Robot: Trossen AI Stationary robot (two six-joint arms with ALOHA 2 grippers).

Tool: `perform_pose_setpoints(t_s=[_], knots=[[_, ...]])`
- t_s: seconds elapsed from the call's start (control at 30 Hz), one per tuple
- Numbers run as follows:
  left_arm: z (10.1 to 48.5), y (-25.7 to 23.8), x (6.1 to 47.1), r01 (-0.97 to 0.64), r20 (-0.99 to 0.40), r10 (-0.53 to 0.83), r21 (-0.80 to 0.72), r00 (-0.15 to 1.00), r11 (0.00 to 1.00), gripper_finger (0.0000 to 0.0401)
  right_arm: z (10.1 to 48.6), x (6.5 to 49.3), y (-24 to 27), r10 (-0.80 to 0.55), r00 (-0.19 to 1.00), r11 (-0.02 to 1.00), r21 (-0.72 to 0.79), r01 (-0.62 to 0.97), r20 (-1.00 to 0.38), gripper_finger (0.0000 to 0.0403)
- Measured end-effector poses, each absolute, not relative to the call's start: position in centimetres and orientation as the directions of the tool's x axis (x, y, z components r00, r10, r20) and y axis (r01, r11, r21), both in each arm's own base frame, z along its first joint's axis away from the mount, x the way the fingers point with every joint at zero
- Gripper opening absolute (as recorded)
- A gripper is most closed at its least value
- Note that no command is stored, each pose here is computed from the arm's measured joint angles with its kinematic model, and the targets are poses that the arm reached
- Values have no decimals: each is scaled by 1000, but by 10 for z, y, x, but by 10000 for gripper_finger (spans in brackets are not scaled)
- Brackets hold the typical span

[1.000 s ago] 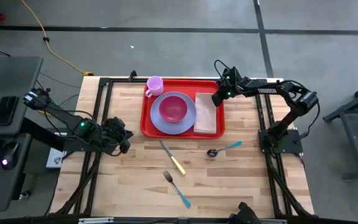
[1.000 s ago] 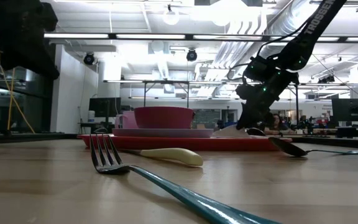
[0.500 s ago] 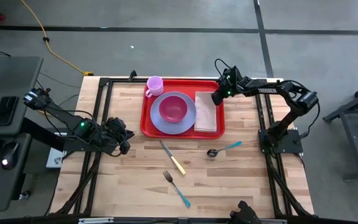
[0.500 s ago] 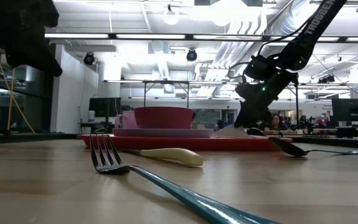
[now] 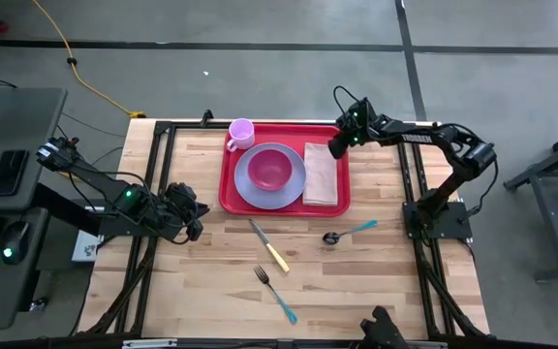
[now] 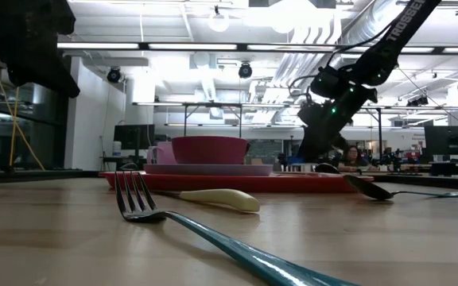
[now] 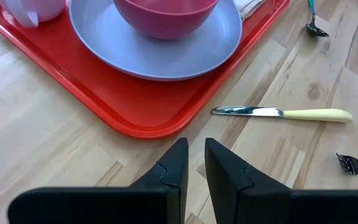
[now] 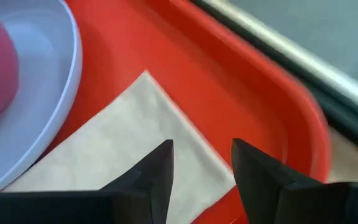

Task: Set up tray
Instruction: Put the blue fork in the center of the light pink napkin

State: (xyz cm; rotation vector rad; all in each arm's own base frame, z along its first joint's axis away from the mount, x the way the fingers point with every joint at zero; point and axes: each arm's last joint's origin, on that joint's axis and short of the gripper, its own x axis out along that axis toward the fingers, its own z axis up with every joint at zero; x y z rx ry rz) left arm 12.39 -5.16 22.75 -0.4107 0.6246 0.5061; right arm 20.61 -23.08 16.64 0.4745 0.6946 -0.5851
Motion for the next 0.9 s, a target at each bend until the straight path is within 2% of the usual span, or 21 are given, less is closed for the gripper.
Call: perform_pose_setpoints(t_s=[0.23,0.47,0.7,0.9], knots=[[227,-52,124,-542,-650,303,-201,697,816,85,195,213,-240,-326,584,752,171,637,-743,156],[228,-52,124,-513,-643,306,-160,702,843,85,231,212,-228,-198,510,743,211,635,-837,155],[230,-52,126,-500,-615,322,-137,720,855,85,255,200,-189,-86,459,780,227,583,-884,156],[223,-55,130,-474,-584,289,-189,758,860,85,294,190,-144,-88,530,843,220,490,-843,156]])
